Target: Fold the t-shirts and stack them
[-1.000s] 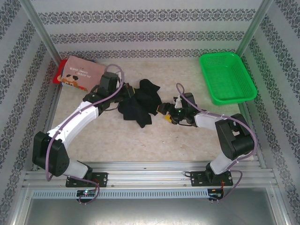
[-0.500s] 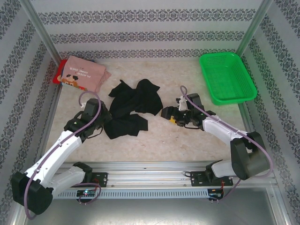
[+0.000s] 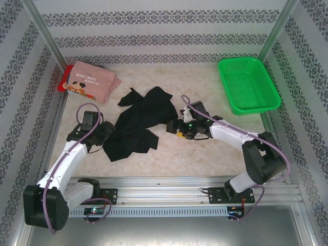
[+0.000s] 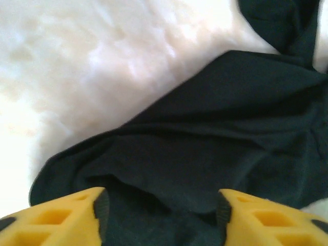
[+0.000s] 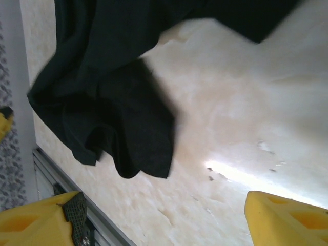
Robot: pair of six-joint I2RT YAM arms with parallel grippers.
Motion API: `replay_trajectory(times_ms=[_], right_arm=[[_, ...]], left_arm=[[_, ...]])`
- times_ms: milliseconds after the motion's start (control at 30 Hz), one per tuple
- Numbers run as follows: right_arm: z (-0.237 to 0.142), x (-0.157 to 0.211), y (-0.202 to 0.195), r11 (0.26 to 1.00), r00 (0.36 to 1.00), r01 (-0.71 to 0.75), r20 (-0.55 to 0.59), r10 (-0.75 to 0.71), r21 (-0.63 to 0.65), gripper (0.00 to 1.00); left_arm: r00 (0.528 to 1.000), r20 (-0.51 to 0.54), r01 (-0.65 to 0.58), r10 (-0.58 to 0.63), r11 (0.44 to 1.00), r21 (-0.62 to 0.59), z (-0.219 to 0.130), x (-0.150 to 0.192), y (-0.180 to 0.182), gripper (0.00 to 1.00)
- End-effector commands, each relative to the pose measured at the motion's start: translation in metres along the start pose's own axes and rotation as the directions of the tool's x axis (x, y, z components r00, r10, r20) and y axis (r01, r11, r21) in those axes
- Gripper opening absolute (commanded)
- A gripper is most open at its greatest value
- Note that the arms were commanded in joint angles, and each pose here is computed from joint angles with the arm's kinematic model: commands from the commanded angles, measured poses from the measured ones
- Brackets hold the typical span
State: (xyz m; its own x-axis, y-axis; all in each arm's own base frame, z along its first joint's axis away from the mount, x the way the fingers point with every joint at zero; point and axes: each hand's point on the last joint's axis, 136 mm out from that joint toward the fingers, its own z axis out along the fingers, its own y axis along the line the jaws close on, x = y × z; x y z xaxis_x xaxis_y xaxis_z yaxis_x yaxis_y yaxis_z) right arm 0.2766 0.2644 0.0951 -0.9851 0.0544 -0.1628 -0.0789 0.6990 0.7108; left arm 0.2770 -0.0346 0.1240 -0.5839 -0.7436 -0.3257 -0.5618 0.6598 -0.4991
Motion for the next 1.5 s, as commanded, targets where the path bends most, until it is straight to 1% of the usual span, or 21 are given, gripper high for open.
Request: replay_trajectory(times_ms=[0, 33, 67, 233, 300, 367, 533, 567, 700, 833, 933, 1000, 1033, 1067, 1167, 1200, 1233, 1300, 1467], right_arm=[[0.017, 0.017, -0.001, 0.996, 0.996, 0.052, -0.070, -0.047, 0.077, 0.80], [0.022, 0.020, -0.001, 0.995, 0.995, 0.057, -0.083, -0.050, 0.085, 0.80], [0.028, 0.023, -0.001, 0.994, 0.994, 0.062, -0.095, -0.053, 0.093, 0.80], [0.057, 0.031, 0.008, 0.984, 0.981, 0.117, -0.170, -0.093, 0.136, 0.78], [0.069, 0.030, 0.007, 0.976, 0.978, 0.127, -0.188, -0.093, 0.177, 0.78], [0.078, 0.026, 0.008, 0.975, 0.979, 0.116, -0.189, -0.080, 0.190, 0.76], [0.092, 0.020, 0.007, 0.963, 0.978, 0.127, -0.192, -0.082, 0.237, 0.73], [0.094, 0.019, 0.006, 0.960, 0.978, 0.128, -0.193, -0.081, 0.248, 0.72], [0.103, 0.013, 0.004, 0.957, 0.981, 0.117, -0.183, -0.070, 0.264, 0.63], [0.110, 0.007, 0.007, 0.959, 0.983, 0.112, -0.167, -0.070, 0.259, 0.53], [0.114, 0.003, 0.009, 0.960, 0.984, 0.110, -0.165, -0.068, 0.259, 0.39], [0.113, 0.000, 0.013, 0.962, 0.986, 0.111, -0.152, -0.074, 0.251, 0.29], [0.111, -0.002, 0.015, 0.962, 0.987, 0.110, -0.143, -0.076, 0.250, 0.25], [0.108, -0.004, 0.017, 0.963, 0.988, 0.111, -0.133, -0.080, 0.244, 0.22], [0.097, -0.010, 0.022, 0.967, 0.991, 0.108, -0.104, -0.086, 0.230, 0.13], [0.092, -0.012, 0.023, 0.969, 0.992, 0.104, -0.096, -0.084, 0.224, 0.09], [0.086, -0.014, 0.025, 0.972, 0.993, 0.096, -0.088, -0.079, 0.216, 0.06], [0.069, -0.021, 0.030, 0.976, 0.996, 0.081, -0.059, -0.071, 0.201, 0.03], [0.014, -0.036, 0.043, 0.984, 0.998, 0.065, -0.007, -0.065, 0.166, 0.02]], left_arm=[[1.000, -0.011, -0.012, 0.013, 0.996, 0.091, -0.033, 0.004, -0.015, 0.78], [1.000, -0.018, -0.001, 0.003, 0.996, 0.092, -0.039, 0.008, -0.011, 0.83], [1.000, -0.029, 0.008, -0.006, 0.996, 0.085, -0.046, 0.014, -0.006, 0.84], [0.994, -0.108, -0.007, 0.003, 0.999, -0.037, -0.063, 0.047, 0.039, 0.83], [0.989, -0.150, -0.021, 0.010, 0.997, -0.077, -0.060, 0.059, 0.053, 0.82], [0.983, -0.183, -0.028, 0.008, 0.994, -0.107, -0.053, 0.068, 0.062, 0.80], [0.977, -0.210, -0.072, 0.035, 0.982, -0.174, -0.032, 0.075, 0.076, 0.74], [0.975, -0.220, -0.081, 0.040, 0.980, -0.183, -0.027, 0.076, 0.077, 0.71], [0.964, -0.259, -0.108, 0.055, 0.975, -0.196, -0.006, 0.084, 0.080, 0.66], [0.952, -0.300, -0.135, 0.061, 0.964, -0.231, 0.016, 0.093, 0.089, 0.64], [0.958, -0.280, -0.128, 0.065, 0.968, -0.216, 0.027, 0.089, 0.085, 0.62], [0.962, -0.263, -0.122, 0.070, 0.975, -0.184, 0.034, 0.084, 0.076, 0.56], [0.961, -0.267, -0.119, 0.069, 0.978, -0.174, 0.037, 0.085, 0.073, 0.54], [0.960, -0.271, -0.116, 0.072, 0.982, -0.151, 0.042, 0.084, 0.067, 0.48], [0.955, -0.284, -0.121, 0.082, 0.985, -0.123, 0.050, 0.083, 0.057, 0.21], [0.956, -0.281, -0.123, 0.089, 0.987, -0.107, 0.050, 0.080, 0.051, 0.14], [0.956, -0.277, -0.127, 0.098, 0.988, -0.089, 0.047, 0.077, 0.045, 0.09], [0.961, -0.248, -0.140, 0.125, 0.989, -0.044, 0.033, 0.066, 0.027, 0.04], [0.975, -0.137, -0.172, 0.177, 0.984, 0.047, -0.022, 0.035, -0.013, 0.01]])
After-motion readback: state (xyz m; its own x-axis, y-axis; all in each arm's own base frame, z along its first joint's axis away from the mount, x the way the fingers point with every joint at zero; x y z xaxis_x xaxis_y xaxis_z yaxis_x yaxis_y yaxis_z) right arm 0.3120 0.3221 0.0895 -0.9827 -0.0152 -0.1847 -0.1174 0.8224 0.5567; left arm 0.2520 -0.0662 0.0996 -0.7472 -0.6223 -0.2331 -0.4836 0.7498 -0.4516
